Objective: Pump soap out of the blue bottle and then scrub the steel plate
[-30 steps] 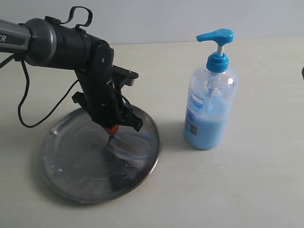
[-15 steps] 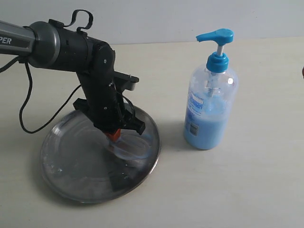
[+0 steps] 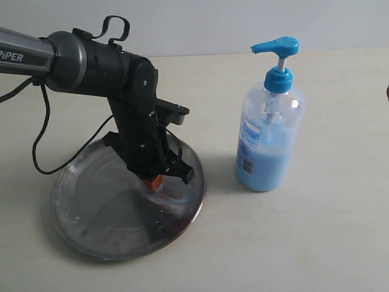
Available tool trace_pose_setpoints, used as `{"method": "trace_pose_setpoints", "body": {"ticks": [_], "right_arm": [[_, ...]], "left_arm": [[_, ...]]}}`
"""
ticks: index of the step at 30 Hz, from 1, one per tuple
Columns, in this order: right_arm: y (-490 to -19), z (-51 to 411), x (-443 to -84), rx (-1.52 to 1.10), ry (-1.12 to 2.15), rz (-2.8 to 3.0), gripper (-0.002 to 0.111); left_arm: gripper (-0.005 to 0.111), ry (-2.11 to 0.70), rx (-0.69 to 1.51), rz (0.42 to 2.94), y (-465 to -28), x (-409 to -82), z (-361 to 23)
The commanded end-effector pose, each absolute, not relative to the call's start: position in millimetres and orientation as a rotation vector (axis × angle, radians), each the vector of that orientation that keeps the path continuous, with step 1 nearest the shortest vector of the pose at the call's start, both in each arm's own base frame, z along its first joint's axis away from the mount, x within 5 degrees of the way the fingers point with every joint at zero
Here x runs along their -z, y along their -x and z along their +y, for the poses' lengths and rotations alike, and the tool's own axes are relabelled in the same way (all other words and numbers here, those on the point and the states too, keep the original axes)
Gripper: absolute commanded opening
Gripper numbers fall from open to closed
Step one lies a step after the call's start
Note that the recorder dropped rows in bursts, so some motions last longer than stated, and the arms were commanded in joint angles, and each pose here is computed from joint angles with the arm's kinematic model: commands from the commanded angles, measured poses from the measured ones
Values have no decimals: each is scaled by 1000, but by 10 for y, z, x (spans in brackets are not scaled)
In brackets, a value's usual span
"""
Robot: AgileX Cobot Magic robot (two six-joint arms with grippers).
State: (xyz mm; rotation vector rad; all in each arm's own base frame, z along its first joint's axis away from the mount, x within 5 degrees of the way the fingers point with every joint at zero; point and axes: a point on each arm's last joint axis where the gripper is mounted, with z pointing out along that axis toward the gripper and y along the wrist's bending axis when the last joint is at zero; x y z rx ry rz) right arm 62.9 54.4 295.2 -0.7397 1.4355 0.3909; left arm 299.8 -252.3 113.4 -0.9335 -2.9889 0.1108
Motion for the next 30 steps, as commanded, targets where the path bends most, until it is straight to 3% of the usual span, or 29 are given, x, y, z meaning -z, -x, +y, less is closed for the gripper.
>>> {"method": "trace_pose_setpoints", "body": {"ticks": [1, 11, 20, 30], "right_arm": [[-626, 549, -2937, -386, 754, 1426, 0], [-626, 549, -2937, -386, 754, 1426, 0], [-626, 549, -2937, -386, 754, 1426, 0], [-625, 551, -2938, -388, 754, 1424, 0]], "left_arm": [[0, 996, -128, -2958, -2905, -1113, -2634], [0, 941, -192, -2953, -2867, -1117, -2680], [0, 936, -382, -2924, -2824, -1138, -2782], [0, 953, -446, -3067, -2951, -1113, -2850]]}}
